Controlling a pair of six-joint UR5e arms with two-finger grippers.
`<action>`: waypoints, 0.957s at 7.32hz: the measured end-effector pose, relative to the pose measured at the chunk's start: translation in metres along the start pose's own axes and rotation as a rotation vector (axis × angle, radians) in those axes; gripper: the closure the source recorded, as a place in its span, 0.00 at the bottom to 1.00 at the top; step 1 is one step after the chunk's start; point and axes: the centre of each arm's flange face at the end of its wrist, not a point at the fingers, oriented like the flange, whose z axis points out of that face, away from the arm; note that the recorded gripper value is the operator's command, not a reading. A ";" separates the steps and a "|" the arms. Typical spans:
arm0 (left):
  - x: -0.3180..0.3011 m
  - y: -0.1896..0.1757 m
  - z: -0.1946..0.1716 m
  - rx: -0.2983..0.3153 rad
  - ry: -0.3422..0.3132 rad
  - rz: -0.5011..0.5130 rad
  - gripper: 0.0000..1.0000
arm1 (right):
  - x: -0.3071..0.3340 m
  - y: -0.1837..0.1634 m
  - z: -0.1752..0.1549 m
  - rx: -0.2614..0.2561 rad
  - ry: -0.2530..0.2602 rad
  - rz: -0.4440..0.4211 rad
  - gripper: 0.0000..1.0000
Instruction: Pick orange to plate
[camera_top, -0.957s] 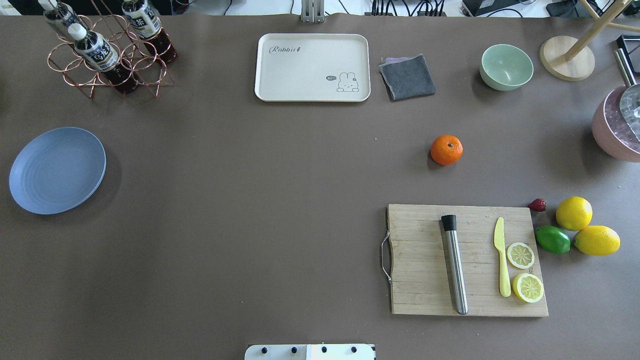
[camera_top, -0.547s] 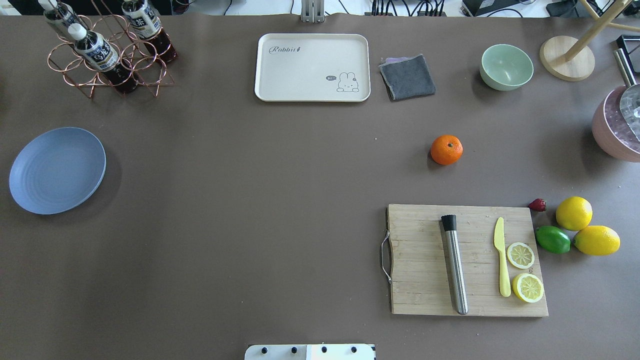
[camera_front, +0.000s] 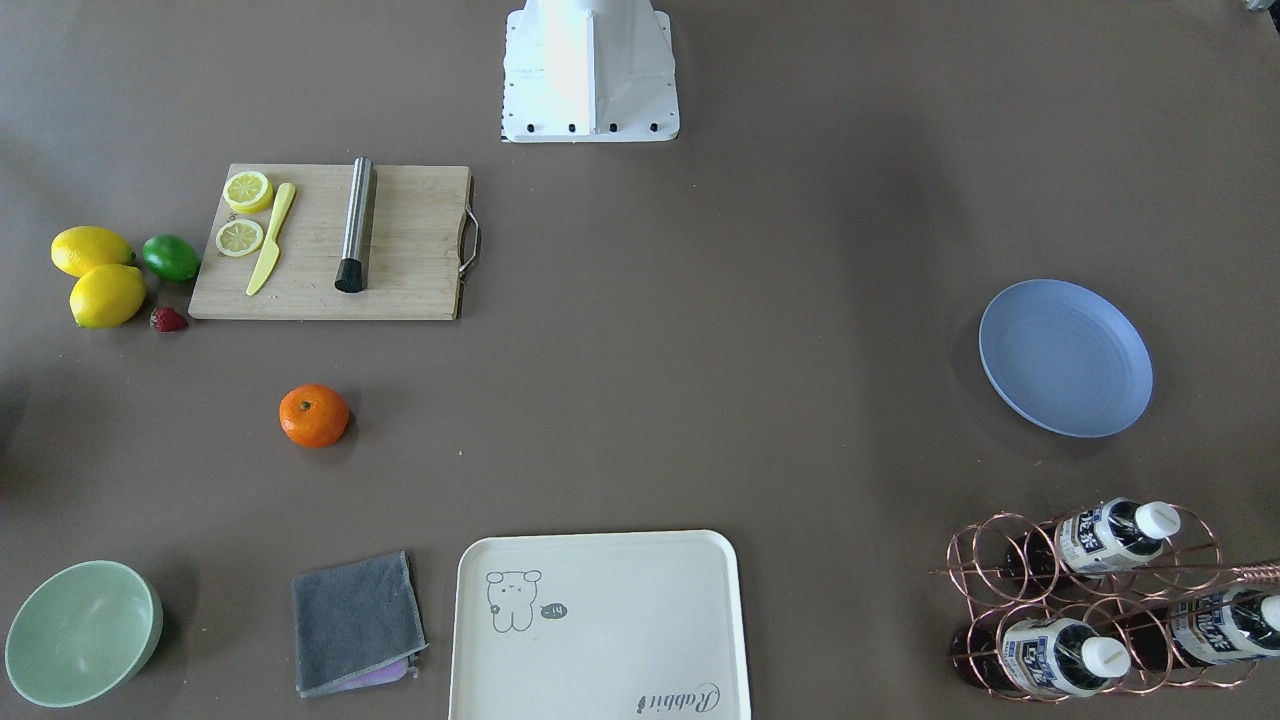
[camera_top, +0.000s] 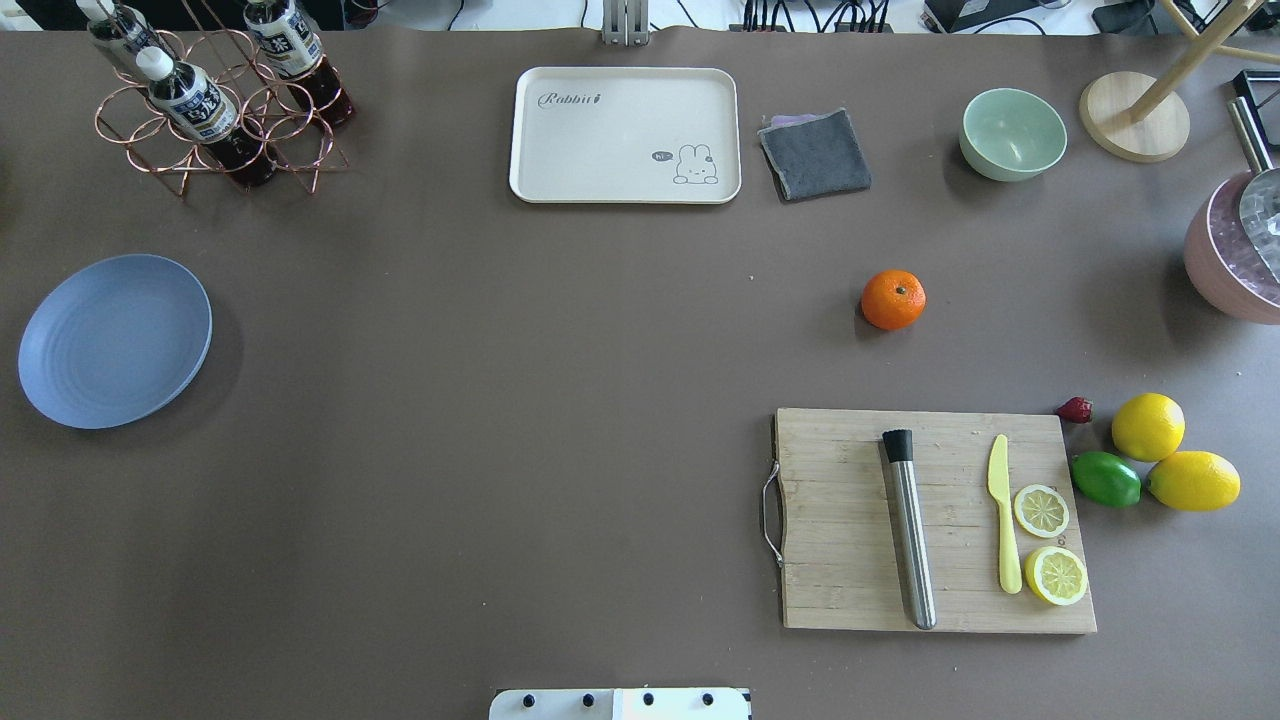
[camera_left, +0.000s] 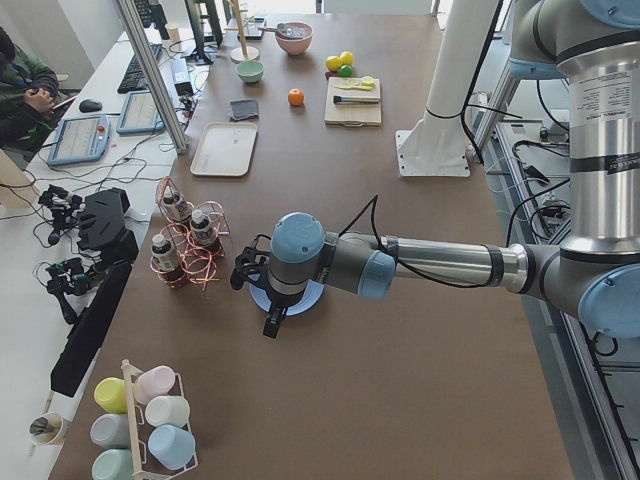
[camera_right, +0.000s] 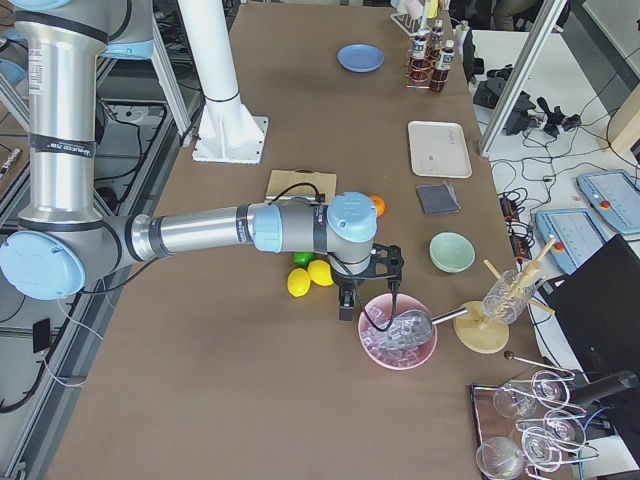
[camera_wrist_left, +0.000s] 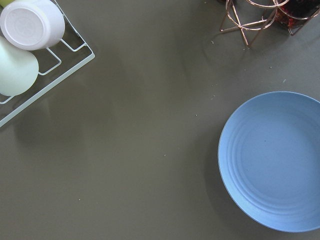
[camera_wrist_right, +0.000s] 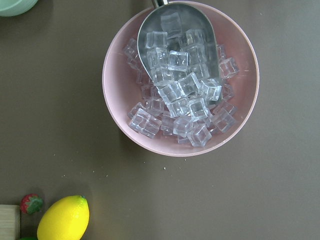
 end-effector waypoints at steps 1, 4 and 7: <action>-0.001 0.001 0.000 -0.002 0.000 -0.002 0.02 | 0.000 0.000 0.000 0.000 -0.001 0.000 0.00; -0.001 0.003 0.001 -0.003 0.000 -0.004 0.02 | 0.001 0.001 0.001 -0.002 0.000 0.003 0.00; -0.001 0.003 0.001 -0.004 0.001 -0.004 0.02 | 0.001 0.002 0.000 -0.001 -0.001 0.003 0.00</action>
